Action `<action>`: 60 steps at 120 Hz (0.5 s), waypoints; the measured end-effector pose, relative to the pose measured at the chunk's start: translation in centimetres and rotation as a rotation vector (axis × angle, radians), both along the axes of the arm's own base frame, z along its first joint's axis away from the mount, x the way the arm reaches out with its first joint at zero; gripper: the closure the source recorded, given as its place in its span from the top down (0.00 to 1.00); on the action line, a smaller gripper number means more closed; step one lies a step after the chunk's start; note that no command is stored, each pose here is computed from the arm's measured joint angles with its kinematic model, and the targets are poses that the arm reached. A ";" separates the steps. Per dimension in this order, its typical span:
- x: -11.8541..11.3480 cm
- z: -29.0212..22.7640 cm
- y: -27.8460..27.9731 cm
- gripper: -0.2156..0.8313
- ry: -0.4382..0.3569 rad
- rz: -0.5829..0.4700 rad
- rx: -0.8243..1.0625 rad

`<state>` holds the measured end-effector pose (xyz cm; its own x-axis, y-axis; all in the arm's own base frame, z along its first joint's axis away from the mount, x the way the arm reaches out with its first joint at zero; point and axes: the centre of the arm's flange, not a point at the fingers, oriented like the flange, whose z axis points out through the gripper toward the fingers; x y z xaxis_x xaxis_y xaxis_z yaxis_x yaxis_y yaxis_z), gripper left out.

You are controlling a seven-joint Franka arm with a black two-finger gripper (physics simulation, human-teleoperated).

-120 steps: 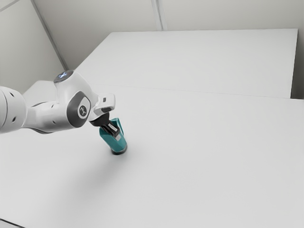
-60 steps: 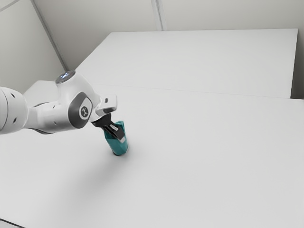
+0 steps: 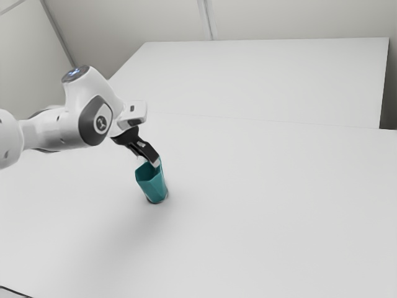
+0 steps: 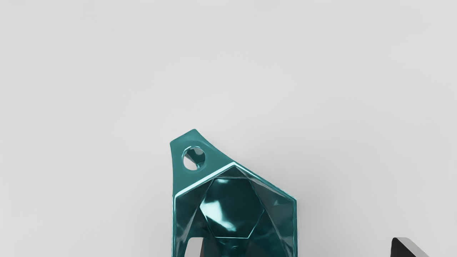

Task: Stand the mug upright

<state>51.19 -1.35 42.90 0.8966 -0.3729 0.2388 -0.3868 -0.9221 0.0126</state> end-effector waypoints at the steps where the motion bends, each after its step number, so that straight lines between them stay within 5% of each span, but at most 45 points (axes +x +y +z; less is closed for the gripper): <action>1: 0.2 0.5 -0.1 0.76 -0.002 -0.001 -0.002; 60: 5.7 19.1 -1.2 0.79 0.065 0.039 -0.002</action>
